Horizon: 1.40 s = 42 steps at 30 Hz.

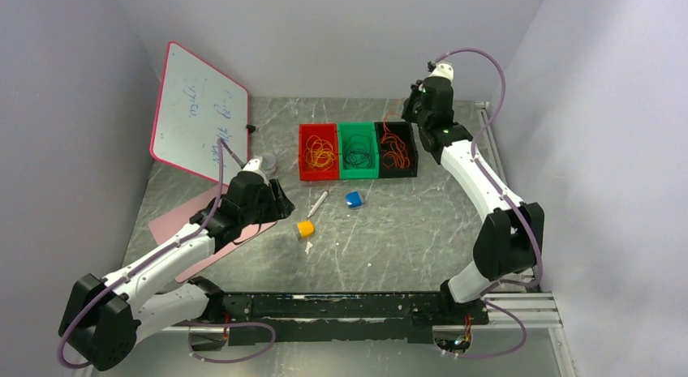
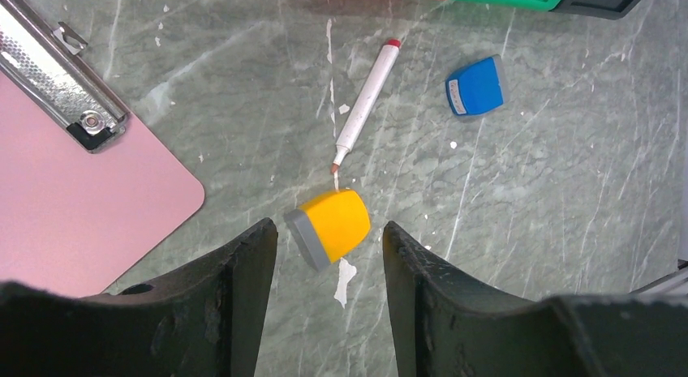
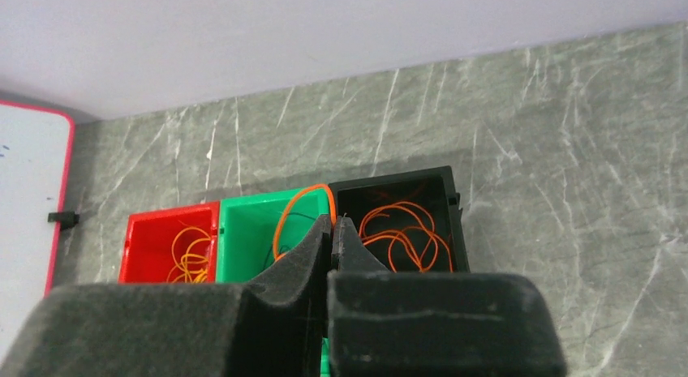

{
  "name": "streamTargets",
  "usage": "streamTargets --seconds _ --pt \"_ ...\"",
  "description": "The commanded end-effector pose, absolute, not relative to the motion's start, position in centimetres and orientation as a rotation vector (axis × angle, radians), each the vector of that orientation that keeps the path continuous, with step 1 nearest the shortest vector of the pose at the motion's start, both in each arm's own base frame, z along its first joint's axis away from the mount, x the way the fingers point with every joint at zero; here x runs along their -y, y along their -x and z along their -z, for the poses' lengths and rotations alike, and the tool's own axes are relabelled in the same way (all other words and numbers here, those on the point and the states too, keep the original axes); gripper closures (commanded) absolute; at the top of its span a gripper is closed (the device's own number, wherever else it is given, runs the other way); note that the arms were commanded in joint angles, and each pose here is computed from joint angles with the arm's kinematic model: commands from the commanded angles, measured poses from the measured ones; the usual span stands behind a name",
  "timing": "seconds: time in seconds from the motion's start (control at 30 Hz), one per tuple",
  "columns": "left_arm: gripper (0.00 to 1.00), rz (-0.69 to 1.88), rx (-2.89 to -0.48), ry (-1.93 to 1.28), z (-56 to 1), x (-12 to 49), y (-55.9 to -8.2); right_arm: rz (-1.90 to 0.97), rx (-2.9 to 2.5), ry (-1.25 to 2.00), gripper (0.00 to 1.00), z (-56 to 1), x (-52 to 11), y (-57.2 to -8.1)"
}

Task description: Untangle the cables

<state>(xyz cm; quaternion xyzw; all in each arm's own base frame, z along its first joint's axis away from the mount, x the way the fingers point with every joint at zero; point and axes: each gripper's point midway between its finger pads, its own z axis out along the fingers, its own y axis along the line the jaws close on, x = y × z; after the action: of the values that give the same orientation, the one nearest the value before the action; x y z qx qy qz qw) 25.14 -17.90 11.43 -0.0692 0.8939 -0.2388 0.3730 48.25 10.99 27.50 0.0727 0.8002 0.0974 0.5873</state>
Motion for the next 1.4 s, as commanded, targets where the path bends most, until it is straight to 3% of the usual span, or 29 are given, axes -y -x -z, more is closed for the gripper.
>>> streamTargets --seconds 0.0,0.47,1.07,1.37 --pt "0.44 0.631 -2.273 0.16 -12.5 18.2 -25.7 -0.254 -1.852 -0.167 1.0 -27.2 -11.3 -49.1" --pt "0.45 0.627 -2.283 0.131 -12.3 18.4 -25.8 0.057 -2.028 -0.29 1.0 -19.9 -6.9 -49.6" --pt "0.44 0.618 -2.25 0.123 -13.1 18.1 -25.8 0.061 -2.329 -0.099 1.0 -8.4 -9.5 -52.2" --pt "0.44 0.614 -2.256 0.114 -13.2 18.1 -25.8 0.14 -2.385 -0.091 1.0 -5.3 -9.1 -53.2"
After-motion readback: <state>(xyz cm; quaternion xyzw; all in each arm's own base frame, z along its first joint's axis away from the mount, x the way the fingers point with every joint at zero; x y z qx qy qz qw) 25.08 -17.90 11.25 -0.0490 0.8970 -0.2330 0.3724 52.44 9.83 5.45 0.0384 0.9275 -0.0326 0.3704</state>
